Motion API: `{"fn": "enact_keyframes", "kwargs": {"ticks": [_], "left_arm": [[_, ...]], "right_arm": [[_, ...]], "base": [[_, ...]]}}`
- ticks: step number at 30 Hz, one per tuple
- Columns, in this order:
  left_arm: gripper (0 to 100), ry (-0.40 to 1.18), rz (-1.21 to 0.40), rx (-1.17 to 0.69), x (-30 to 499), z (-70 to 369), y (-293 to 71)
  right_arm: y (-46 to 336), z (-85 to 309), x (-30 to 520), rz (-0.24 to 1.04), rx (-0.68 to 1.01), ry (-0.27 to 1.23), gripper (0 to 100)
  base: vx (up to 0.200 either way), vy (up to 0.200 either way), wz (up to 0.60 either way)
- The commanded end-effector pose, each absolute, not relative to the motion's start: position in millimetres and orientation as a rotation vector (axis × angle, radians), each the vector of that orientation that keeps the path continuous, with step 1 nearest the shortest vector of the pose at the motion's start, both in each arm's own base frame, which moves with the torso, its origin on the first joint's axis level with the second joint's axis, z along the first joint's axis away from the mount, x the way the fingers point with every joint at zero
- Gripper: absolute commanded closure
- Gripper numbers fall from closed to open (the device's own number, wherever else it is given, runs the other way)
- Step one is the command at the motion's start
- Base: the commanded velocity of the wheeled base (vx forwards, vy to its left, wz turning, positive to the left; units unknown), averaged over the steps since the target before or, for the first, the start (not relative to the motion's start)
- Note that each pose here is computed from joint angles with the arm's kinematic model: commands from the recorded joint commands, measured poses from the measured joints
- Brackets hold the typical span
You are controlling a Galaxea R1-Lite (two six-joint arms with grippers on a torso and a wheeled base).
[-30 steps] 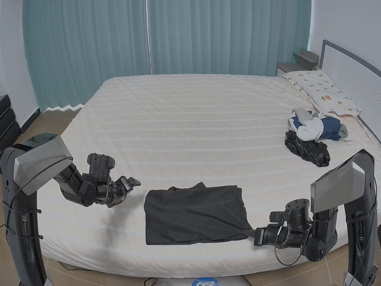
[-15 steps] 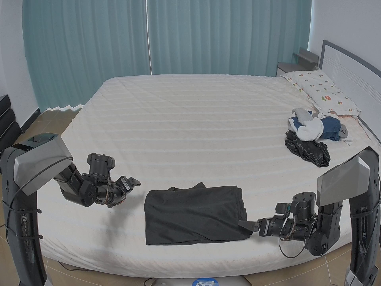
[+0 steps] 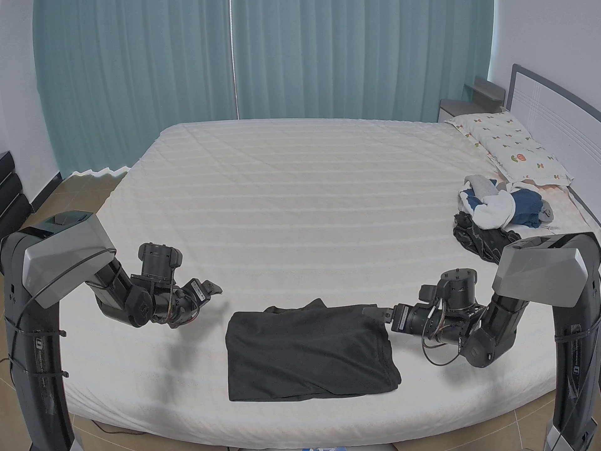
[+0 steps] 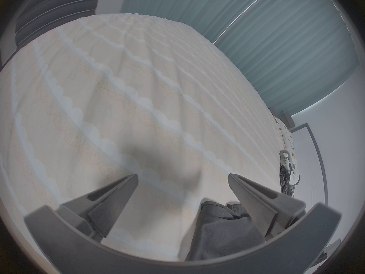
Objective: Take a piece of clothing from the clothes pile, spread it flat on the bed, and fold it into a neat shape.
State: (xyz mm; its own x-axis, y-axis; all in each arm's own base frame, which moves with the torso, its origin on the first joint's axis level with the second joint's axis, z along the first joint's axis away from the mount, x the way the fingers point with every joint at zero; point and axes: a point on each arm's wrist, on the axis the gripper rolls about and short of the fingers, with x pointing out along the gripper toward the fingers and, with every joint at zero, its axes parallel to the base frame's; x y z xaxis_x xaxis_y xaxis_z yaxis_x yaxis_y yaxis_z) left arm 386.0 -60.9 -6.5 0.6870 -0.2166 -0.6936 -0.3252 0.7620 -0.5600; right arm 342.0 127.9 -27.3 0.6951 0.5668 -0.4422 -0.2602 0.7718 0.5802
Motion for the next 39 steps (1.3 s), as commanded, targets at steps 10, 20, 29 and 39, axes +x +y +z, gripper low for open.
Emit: {"fn": "enact_keyframes", "kwargs": {"ticks": [10,20,29,39], "left_arm": [[0,0.833,0.069,-0.722,386,-8,-61],[0,0.832,0.069,-0.722,386,-8,-61],[0,0.833,0.069,-0.722,386,-8,-61],[0,0.836,0.07,-0.719,386,-10,-62]], "right_arm": [[159,-34,385,0.516,0.509,0.639,0],[159,-36,382,0.516,0.506,0.654,0],[157,-38,379,0.498,0.505,0.662,0],[157,-41,380,0.491,0.501,0.687,100]], "base": [[0.0,0.0,0.0],[0.0,0.0,0.0],[0.0,0.0,0.0],[0.0,0.0,0.0]]}}
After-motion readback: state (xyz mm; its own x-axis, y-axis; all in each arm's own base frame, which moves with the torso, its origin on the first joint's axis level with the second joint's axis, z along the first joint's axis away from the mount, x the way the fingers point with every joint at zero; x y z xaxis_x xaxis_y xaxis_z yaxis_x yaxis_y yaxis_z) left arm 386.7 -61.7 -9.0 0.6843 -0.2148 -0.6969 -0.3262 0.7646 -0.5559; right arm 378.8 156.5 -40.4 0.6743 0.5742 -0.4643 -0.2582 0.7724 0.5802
